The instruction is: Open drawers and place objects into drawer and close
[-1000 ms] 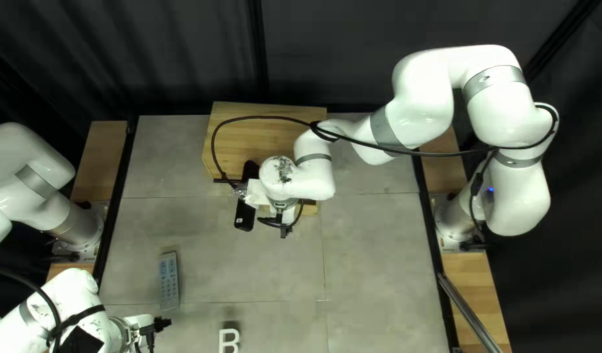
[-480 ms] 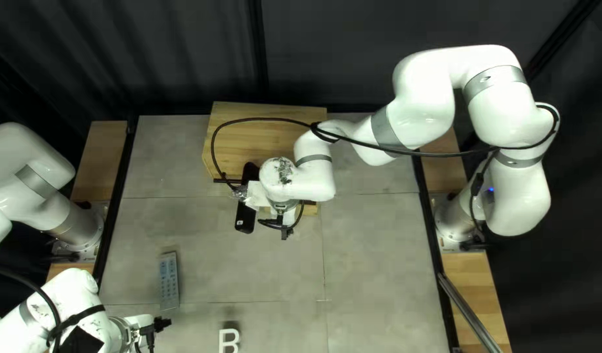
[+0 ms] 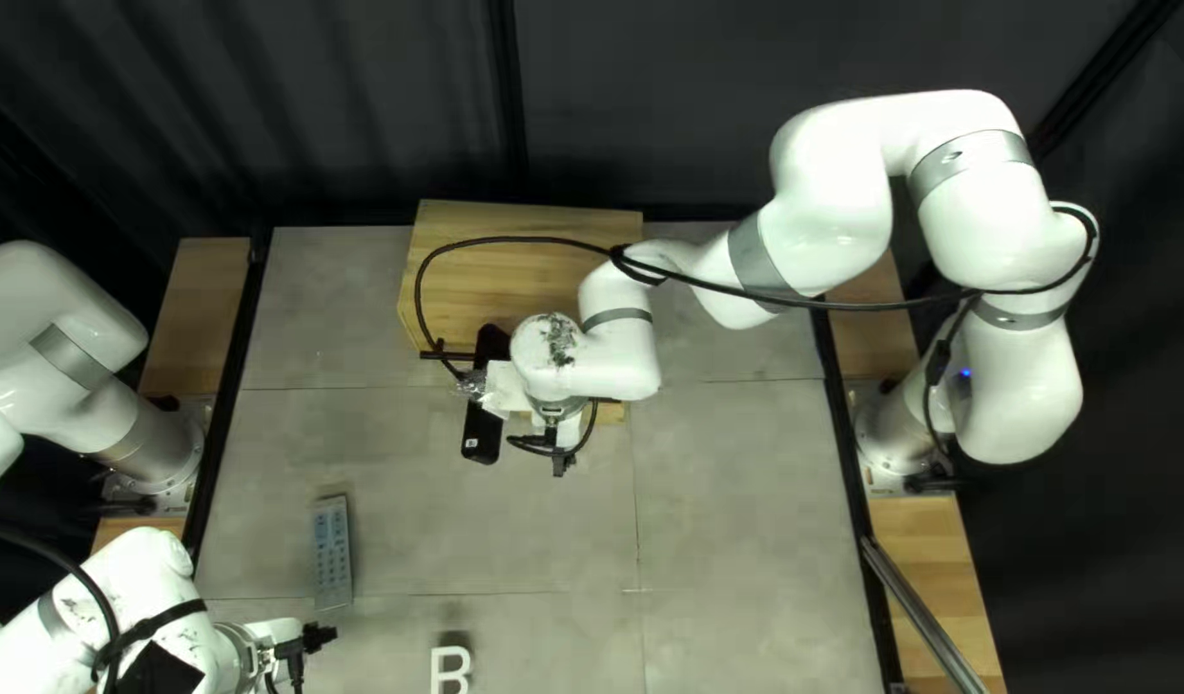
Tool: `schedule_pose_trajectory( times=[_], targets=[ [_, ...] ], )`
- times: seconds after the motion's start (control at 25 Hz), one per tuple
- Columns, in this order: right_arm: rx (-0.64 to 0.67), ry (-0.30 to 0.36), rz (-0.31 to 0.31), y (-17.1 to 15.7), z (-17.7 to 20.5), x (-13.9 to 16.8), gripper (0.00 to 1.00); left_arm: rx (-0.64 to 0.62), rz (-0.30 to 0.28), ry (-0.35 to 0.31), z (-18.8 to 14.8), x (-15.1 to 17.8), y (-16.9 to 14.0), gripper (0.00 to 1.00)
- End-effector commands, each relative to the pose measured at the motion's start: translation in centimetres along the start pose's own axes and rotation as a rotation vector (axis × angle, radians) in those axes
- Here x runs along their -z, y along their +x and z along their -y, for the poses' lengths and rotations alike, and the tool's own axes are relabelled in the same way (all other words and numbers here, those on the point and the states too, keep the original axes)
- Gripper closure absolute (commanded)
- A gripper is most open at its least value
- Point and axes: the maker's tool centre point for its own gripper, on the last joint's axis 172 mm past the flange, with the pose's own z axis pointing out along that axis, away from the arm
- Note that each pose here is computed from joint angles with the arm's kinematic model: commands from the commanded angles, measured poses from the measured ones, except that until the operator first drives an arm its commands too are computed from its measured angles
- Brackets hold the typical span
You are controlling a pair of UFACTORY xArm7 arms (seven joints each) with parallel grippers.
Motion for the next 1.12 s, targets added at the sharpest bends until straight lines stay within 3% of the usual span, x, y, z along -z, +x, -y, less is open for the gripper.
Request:
schedule_pose_trajectory(
  times=[0.04,1.12],
  targets=[
    [0.000,0.002,-0.002,0.0,0.1,0.3,0.00,0.000,0.000,0.000,0.0,0.0,0.0,0.00],
    [0.007,0.005,-0.031,0.0,1.5,1.5,0.00,0.000,0.000,0.000,0.0,0.0,0.0,0.00]
  ],
)
